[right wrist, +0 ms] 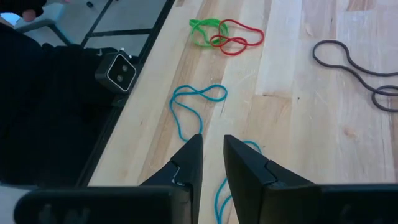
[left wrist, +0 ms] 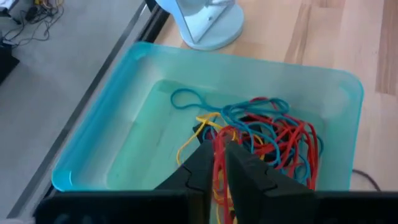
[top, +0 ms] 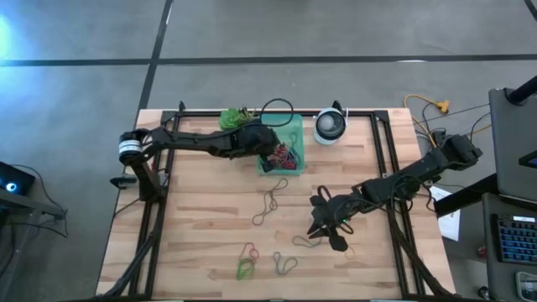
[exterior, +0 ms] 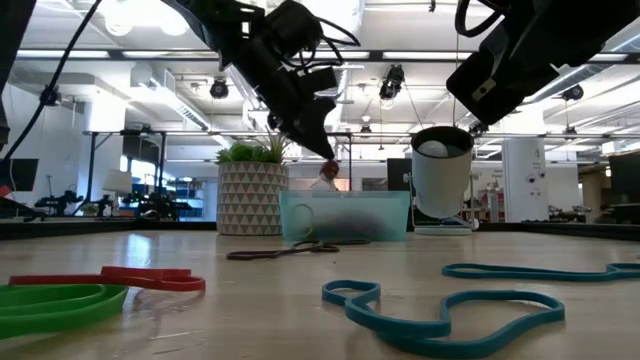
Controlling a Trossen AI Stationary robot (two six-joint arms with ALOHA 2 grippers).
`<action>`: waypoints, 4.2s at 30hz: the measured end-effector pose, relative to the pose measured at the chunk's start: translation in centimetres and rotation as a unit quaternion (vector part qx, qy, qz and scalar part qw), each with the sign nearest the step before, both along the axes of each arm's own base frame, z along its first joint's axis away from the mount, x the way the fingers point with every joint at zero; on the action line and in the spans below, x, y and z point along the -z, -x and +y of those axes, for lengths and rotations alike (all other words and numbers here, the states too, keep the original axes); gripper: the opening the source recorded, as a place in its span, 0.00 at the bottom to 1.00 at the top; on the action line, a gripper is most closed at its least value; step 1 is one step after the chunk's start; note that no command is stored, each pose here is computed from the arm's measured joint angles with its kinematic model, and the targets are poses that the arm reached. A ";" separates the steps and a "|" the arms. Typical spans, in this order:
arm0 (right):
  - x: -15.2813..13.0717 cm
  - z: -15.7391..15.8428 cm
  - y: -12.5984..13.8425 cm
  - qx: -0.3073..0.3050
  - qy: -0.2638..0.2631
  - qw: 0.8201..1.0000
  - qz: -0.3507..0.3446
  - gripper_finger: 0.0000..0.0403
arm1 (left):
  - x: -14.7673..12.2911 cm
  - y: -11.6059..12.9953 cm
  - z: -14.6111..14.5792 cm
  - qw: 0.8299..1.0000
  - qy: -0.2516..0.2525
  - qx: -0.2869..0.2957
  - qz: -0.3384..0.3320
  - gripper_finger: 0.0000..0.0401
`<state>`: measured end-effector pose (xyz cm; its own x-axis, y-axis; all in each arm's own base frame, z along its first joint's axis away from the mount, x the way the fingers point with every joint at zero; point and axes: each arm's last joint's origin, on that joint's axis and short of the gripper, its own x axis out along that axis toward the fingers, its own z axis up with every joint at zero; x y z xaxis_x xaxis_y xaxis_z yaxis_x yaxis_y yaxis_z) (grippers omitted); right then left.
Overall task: Pick and place rubber bands into bin
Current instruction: Put the red rubber band into the green bin, then put the violet rubber band into the green bin
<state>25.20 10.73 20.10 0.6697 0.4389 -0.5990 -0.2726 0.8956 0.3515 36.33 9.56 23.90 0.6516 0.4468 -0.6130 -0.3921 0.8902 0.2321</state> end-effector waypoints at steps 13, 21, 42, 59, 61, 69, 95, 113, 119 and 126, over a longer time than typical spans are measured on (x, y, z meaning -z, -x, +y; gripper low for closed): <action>0.3 -0.1 0.1 0.004 0.006 1.000 0.006 0.15 | -0.8 1.1 -2.4 0.997 0.060 0.039 0.024 0.24; 1.1 -0.1 -0.3 0.038 0.022 0.999 0.012 0.15 | -1.8 3.5 -10.2 0.985 0.075 0.149 0.051 0.24; 4.4 -1.3 -9.8 0.093 0.173 0.978 -0.071 0.27 | -1.2 14.9 -22.3 0.949 0.061 0.270 -0.149 0.24; 5.1 -3.1 -16.9 -0.007 0.295 0.946 0.136 0.35 | -2.4 19.1 -25.0 0.917 0.075 0.362 -0.151 0.24; 5.0 -3.7 -17.4 -0.018 0.277 0.948 0.158 0.34 | -2.5 19.2 -25.0 0.916 0.076 0.364 -0.153 0.24; 5.9 -5.0 -18.9 -0.046 0.252 0.950 0.177 0.29 | -2.5 19.7 -24.9 0.916 0.077 0.367 -0.144 0.24; 7.7 -4.0 -18.5 -0.081 0.190 0.950 0.233 0.02 | -2.4 20.0 -25.1 0.913 0.078 0.373 -0.146 0.24; -3.0 -0.2 -16.2 -0.049 0.300 0.948 0.092 0.02 | -2.3 20.0 -25.1 0.913 0.078 0.373 -0.143 0.24; -6.9 -0.1 -14.3 0.028 0.401 0.914 0.046 0.02 | -2.2 20.0 -25.1 0.913 0.078 0.373 -0.143 0.24; -10.7 -1.7 -12.7 0.136 0.481 0.866 0.009 0.02 | -1.9 20.1 -25.0 0.914 0.077 0.373 -0.142 0.24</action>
